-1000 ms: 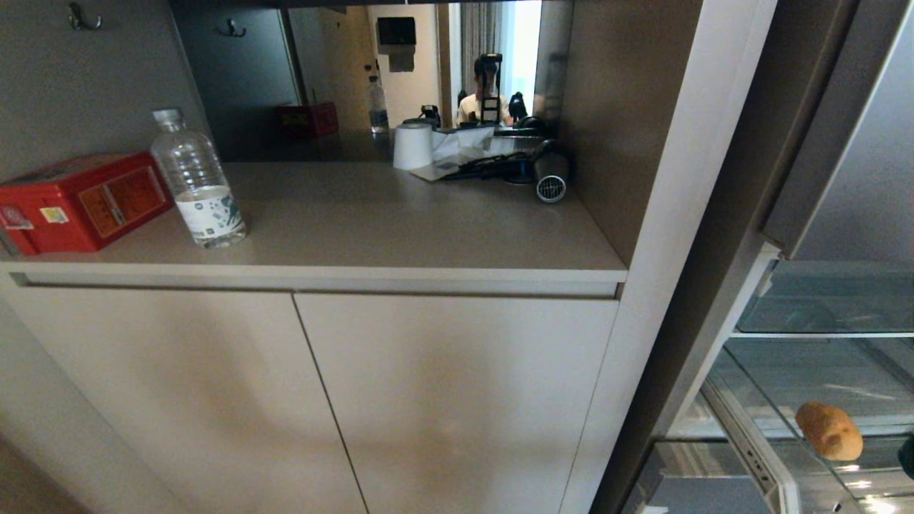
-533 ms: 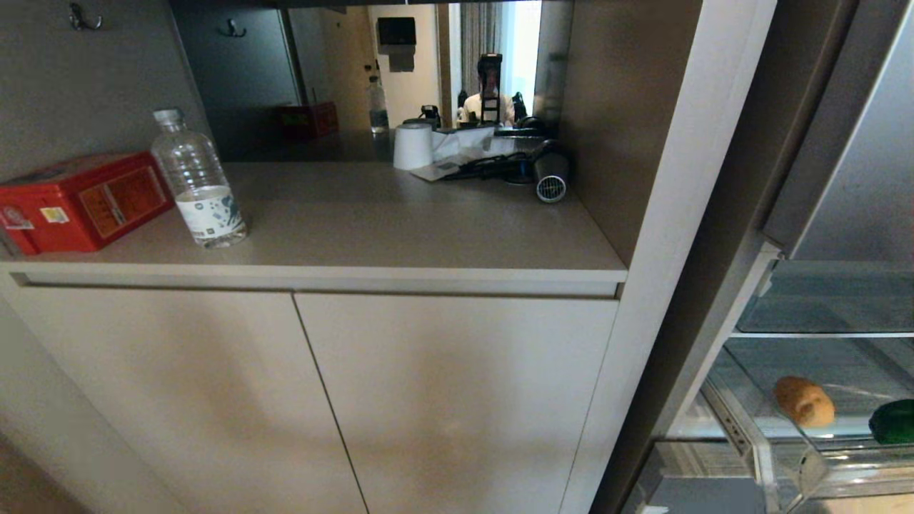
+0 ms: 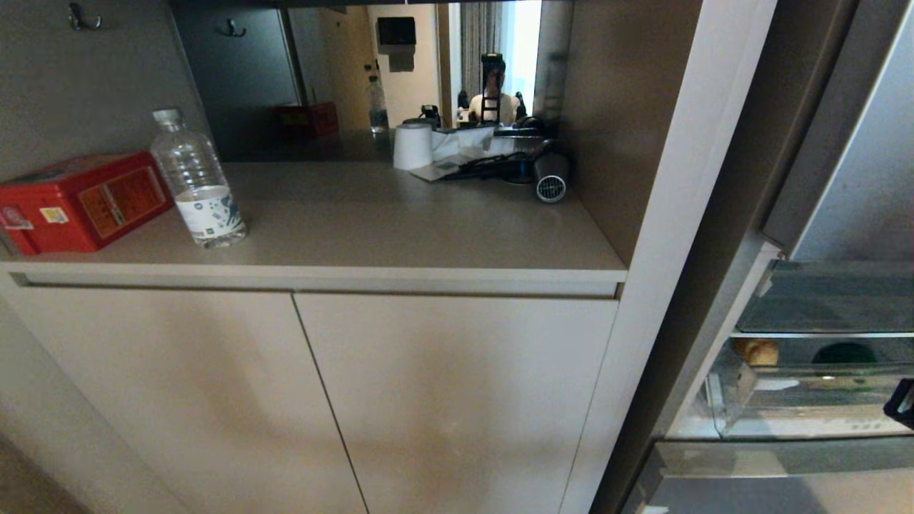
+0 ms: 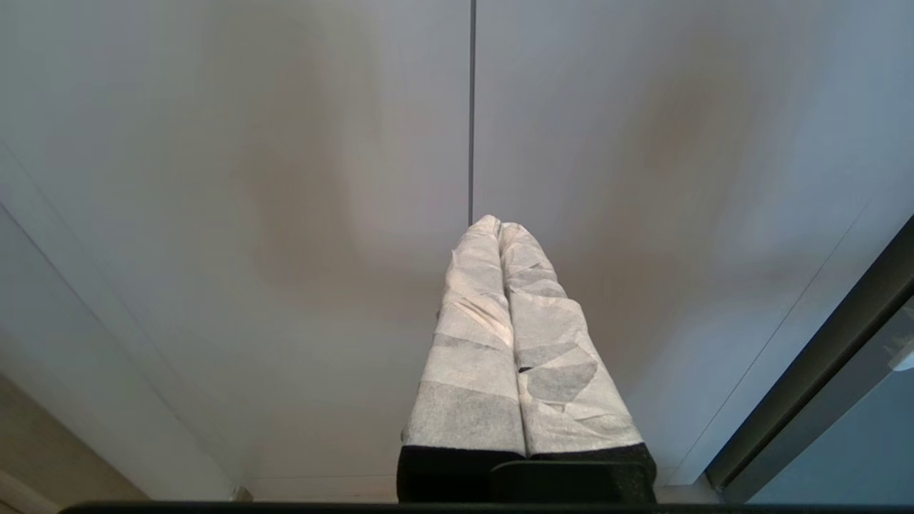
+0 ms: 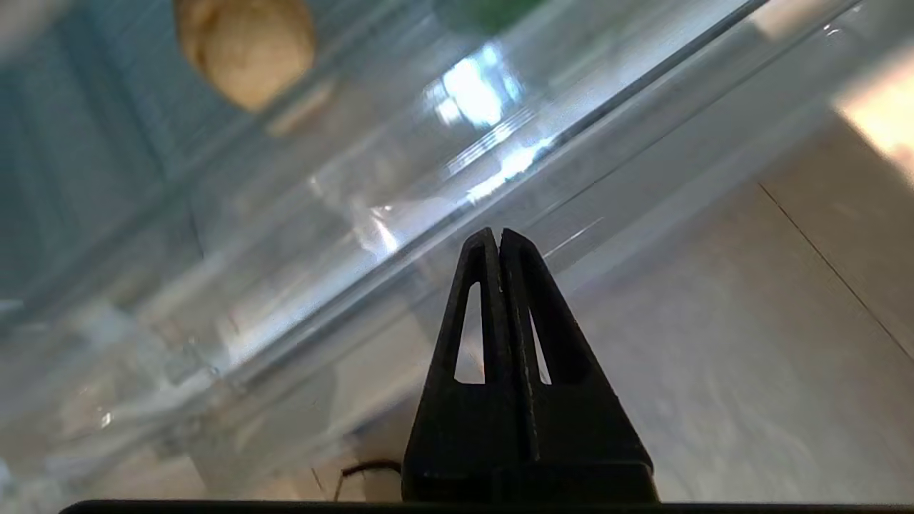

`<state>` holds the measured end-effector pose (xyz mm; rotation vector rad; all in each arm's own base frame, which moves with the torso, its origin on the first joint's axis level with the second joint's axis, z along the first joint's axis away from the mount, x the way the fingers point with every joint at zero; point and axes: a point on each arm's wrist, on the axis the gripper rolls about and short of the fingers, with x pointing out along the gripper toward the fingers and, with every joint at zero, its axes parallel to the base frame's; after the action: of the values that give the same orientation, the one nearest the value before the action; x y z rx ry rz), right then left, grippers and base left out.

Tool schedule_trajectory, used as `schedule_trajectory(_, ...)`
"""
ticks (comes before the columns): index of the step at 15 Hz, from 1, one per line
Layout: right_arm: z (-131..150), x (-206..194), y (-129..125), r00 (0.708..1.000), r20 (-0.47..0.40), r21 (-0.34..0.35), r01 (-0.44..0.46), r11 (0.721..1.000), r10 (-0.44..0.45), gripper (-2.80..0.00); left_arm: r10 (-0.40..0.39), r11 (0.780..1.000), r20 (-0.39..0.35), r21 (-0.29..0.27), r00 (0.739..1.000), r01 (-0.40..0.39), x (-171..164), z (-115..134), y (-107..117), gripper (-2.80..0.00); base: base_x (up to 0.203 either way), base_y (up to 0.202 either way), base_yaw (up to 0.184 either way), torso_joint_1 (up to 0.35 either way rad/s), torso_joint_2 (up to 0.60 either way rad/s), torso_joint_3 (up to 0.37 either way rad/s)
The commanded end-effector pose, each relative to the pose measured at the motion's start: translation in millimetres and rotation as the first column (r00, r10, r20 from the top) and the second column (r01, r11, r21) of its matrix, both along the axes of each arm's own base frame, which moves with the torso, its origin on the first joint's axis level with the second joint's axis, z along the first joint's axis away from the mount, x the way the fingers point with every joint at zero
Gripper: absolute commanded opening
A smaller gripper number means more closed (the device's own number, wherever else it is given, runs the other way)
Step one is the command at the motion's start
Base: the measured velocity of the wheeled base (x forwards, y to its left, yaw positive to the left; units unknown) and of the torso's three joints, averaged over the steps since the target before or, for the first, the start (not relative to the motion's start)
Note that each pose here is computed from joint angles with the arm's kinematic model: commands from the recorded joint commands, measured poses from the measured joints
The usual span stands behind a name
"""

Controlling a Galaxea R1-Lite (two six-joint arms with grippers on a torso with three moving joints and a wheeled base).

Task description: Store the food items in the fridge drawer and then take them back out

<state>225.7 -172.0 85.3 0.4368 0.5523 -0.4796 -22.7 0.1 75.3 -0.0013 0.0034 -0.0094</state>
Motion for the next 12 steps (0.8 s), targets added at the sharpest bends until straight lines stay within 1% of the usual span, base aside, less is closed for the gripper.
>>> schedule_trajectory(1,-18.4,18.9,-8.0,0.999,-0.003,0.020,-0.034,0.999,0.034,-2.80,0.000,1.000,0.000,0.000,1.000,0.000,0.0,0.0,0.0,-2.80,0.000,0.000,0.000,0.000,0.00,0.000)
schedule_trajectory(4,-21.4,39.6,-18.3,0.996,0.068,-0.034,-0.054,0.998,0.056,-2.80,0.000,1.000,0.000,0.000,1.000,0.000,0.0,0.0,0.0,-2.80,0.000,0.000,0.000,0.000,0.00,0.000)
schedule_trajectory(6,-20.3,39.9,-18.0,0.995,0.078,-0.042,-0.055,0.998,0.058,-2.80,0.000,1.000,0.000,0.000,1.000,0.000,0.0,-0.1,0.0,-2.80,0.000,0.000,0.000,0.000,0.00,0.000)
schedule_trajectory(7,-14.2,35.7,-14.9,0.994,0.087,-0.050,-0.055,0.997,0.059,-2.80,0.000,1.000,0.000,0.000,1.000,0.000,0.0,0.0,0.0,-2.80,0.000,0.000,0.000,0.000,0.00,0.000)
schedule_trajectory(9,4.0,17.7,-1.9,0.992,0.113,-0.074,-0.053,0.996,0.061,-2.80,0.000,1.000,0.000,0.000,1.000,0.000,0.0,0.0,0.0,-2.80,0.000,0.000,0.000,0.000,0.00,0.000)
schedule_trajectory(12,40.5,-22.9,28.6,0.980,0.178,-0.167,-0.060,0.984,0.090,-2.80,0.000,1.000,0.000,0.000,1.000,0.000,0.0,0.0,0.0,-2.80,0.000,0.000,0.000,0.000,0.00,0.000)
